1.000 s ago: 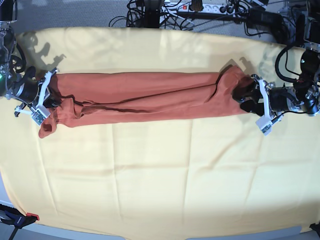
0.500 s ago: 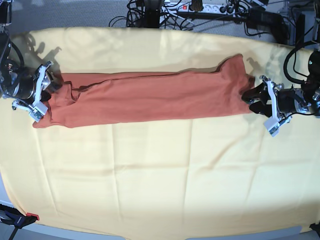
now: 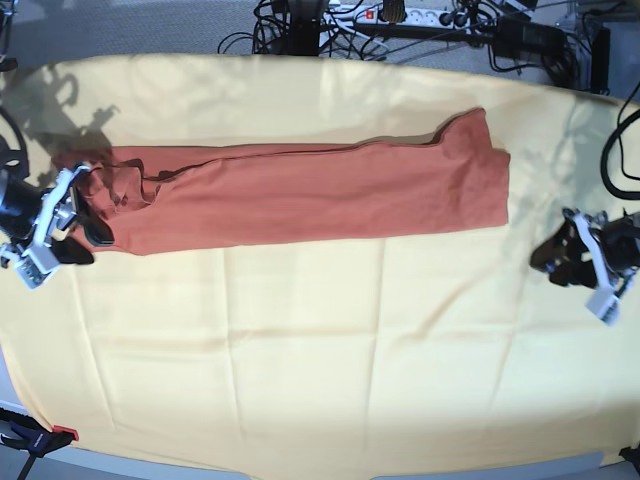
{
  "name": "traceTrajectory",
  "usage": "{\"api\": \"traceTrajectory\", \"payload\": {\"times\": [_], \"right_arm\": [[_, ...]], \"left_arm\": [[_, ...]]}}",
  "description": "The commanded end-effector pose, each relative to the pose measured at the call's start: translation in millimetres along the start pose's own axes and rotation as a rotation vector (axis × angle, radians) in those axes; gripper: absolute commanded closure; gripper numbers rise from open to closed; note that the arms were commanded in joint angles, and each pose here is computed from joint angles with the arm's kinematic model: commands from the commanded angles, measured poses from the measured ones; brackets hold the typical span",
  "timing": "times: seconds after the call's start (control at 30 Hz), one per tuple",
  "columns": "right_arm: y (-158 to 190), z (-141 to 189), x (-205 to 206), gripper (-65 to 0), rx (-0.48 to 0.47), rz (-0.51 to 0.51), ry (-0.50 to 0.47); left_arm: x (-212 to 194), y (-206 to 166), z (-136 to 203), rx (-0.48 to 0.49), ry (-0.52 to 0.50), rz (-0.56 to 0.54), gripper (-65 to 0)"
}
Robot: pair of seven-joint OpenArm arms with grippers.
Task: Fold the T-shirt properly
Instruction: 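Grasp the end of the folded strip with the left gripper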
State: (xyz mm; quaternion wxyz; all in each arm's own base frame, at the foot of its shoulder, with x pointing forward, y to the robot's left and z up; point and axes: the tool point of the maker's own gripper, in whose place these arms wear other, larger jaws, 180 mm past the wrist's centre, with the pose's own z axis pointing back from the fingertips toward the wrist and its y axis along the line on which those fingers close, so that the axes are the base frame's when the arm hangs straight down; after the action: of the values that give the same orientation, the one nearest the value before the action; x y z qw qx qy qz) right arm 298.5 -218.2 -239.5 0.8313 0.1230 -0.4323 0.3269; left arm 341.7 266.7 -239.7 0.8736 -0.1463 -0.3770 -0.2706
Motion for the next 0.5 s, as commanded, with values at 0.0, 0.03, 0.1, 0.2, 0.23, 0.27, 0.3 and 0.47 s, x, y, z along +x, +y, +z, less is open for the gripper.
{"api": "traceTrajectory", "payload": {"times": [0.0, 0.03, 0.1, 0.2, 0.23, 0.27, 0.3, 0.47], "right_arm": [[-7, 2, 6, -15.9, -0.024, 0.0, -0.024], [-5, -3, 1, -9.1, -0.021, -0.029, -0.028], [-3, -15, -11, 0.0, -0.021, -0.093, -0.028], [-2, -31, -30, 0.0, -0.033, -0.172, -0.027], [-3, -36, -38, 0.0, -0.04, -0.197, -0.018], [-3, -41, -46, 0.0, -0.045, -0.223, -0.008], [-3, -45, -55, 0.0, -0.049, -0.248, 0.005], [-4, -60, -103, 0.0, -0.086, -0.322, 0.118]], "left_arm": [[20, 12, 17, 0.043, -0.062, -0.008, -29.3], [22, 19, 24, 0.071, -0.079, 0.015, -29.3], [20, 30, 34, 0.118, -0.102, 0.059, -29.3], [3, 42, 44, 0.162, -0.098, 0.128, -29.3], [-3, 45, 47, 0.172, -0.096, 0.149, -29.3], [-10, 48, 49, 0.186, -0.096, 0.171, -29.3], [-17, 50, 52, 0.2, -0.098, 0.194, -29.3], [-52, 50, 54, 0.23, -0.112, 0.333, -29.3]]}}
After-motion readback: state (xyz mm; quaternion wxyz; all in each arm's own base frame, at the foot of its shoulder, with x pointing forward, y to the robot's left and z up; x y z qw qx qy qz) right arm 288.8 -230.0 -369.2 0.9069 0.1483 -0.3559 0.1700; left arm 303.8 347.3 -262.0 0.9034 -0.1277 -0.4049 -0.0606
